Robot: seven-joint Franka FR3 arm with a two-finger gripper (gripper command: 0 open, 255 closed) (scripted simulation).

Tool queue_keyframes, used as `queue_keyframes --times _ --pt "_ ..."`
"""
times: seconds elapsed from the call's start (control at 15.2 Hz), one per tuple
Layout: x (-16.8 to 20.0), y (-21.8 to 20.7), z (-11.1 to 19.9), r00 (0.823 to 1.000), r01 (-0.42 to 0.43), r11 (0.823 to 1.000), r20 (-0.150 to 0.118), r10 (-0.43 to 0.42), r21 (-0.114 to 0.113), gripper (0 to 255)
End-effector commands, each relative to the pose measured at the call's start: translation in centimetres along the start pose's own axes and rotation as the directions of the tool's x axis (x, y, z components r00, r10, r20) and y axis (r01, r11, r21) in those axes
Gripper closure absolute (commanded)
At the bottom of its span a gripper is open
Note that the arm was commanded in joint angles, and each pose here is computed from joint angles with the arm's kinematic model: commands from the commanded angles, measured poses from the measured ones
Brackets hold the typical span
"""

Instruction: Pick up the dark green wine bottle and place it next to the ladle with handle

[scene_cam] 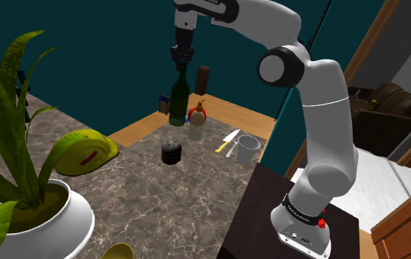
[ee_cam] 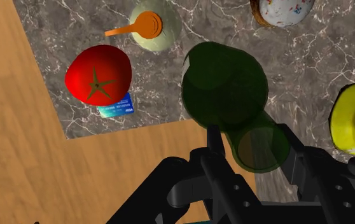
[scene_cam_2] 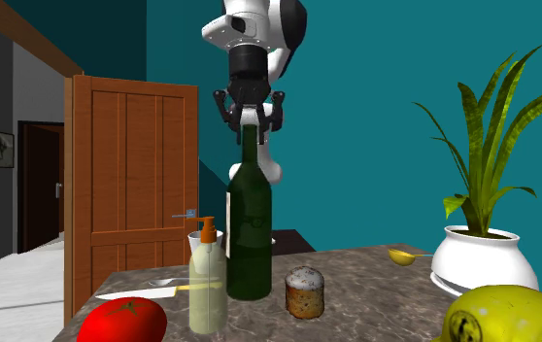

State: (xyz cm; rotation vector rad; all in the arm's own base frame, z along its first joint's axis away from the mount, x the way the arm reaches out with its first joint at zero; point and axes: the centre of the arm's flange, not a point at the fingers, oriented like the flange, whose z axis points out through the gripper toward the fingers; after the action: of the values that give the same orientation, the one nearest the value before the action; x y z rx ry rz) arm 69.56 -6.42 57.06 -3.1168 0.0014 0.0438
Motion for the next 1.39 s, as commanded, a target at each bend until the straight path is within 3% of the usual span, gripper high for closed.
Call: queue_keyframes --times 0.0,0.13,1.32 --pt "-0.1 0.0 -1.1 1.0 0.0 1.0 0.0 0.0 0.0 255" --pt "-0.1 0.0 -1.8 1.0 0.0 1.0 0.0 0.0 0.0 255" --pt "-10.3 -21.5 -1.1 1.0 0.0 1.0 0.0 0.0 0.0 255"
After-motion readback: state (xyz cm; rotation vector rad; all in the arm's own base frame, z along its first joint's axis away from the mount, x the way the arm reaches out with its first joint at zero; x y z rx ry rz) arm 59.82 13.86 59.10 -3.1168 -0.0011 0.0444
